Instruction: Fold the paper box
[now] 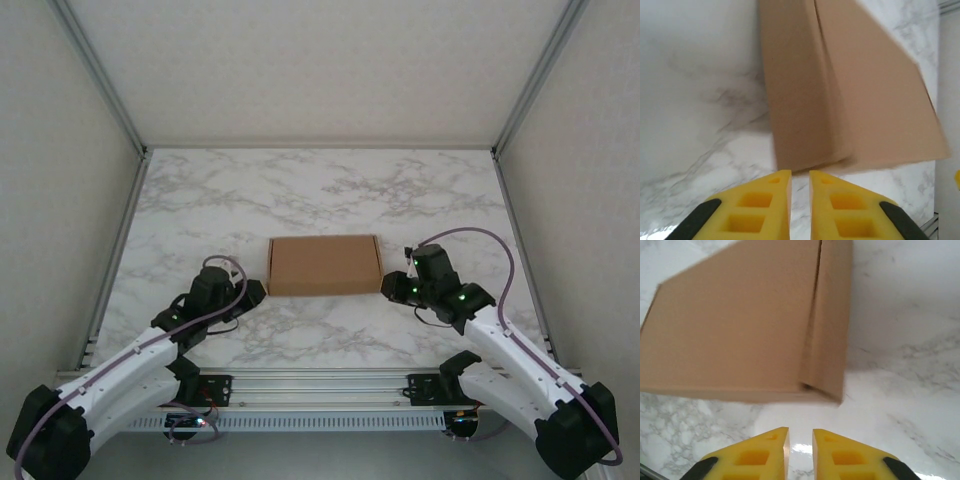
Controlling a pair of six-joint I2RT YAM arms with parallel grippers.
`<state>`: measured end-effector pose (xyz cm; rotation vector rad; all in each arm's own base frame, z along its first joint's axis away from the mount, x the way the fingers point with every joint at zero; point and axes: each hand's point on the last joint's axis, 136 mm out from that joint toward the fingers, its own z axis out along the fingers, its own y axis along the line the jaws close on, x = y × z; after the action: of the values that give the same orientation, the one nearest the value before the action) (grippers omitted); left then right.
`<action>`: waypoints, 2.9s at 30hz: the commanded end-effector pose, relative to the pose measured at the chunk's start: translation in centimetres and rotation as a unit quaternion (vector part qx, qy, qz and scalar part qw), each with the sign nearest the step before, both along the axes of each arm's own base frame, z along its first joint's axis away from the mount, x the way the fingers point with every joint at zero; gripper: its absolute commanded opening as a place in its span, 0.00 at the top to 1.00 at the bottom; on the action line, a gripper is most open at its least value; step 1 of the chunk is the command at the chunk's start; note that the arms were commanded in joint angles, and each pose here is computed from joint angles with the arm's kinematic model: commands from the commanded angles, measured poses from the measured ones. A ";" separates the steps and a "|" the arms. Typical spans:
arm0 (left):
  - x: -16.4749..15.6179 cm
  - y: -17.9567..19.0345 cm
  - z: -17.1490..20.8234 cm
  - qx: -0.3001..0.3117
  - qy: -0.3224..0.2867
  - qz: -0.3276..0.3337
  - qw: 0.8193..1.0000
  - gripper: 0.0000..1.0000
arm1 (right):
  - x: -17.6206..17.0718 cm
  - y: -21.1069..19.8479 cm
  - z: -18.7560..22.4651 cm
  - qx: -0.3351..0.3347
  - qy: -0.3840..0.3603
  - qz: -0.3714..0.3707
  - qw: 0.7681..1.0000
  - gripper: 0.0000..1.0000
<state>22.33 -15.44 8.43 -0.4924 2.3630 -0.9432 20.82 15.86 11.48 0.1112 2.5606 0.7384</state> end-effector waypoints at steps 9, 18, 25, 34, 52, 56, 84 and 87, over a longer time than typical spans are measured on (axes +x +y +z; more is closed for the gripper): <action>1.1 0.4 0.5 0.052 0.003 0.003 0.999 0.66 | -0.4 -1.1 -1.0 -0.041 0.044 -0.026 0.998 0.72; 6.0 0.2 1.9 0.066 -0.017 0.009 0.998 0.47 | 4.4 -0.3 -1.3 -0.104 0.079 -0.009 0.991 0.52; 8.3 -0.7 -0.2 0.080 0.000 -0.005 0.997 0.49 | 7.5 1.0 -4.5 -0.096 0.126 0.004 0.987 0.49; 11.6 -2.3 -2.0 0.067 0.018 -0.006 0.998 0.61 | 10.1 1.8 -6.9 -0.099 0.142 0.005 0.985 0.63; 19.6 -0.8 0.5 0.106 -0.031 0.027 0.994 0.24 | 15.6 1.3 -5.7 -0.082 0.111 -0.029 0.990 0.22; 20.4 -0.4 6.9 0.119 -0.104 0.030 0.987 0.00 | 16.0 0.5 0.0 -0.078 0.027 -0.040 0.996 0.01; 13.2 19.9 6.9 0.388 -0.347 0.255 0.815 0.00 | 15.6 -13.7 0.5 -0.267 -0.350 -0.146 0.886 0.01; 12.0 20.6 5.5 0.379 -0.356 0.276 0.808 0.00 | 16.2 -12.7 -0.1 -0.256 -0.378 -0.102 0.884 0.01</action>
<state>34.65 4.85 10.50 -0.3587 1.7468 0.1728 34.67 1.91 6.55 -0.0535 2.1003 -0.1282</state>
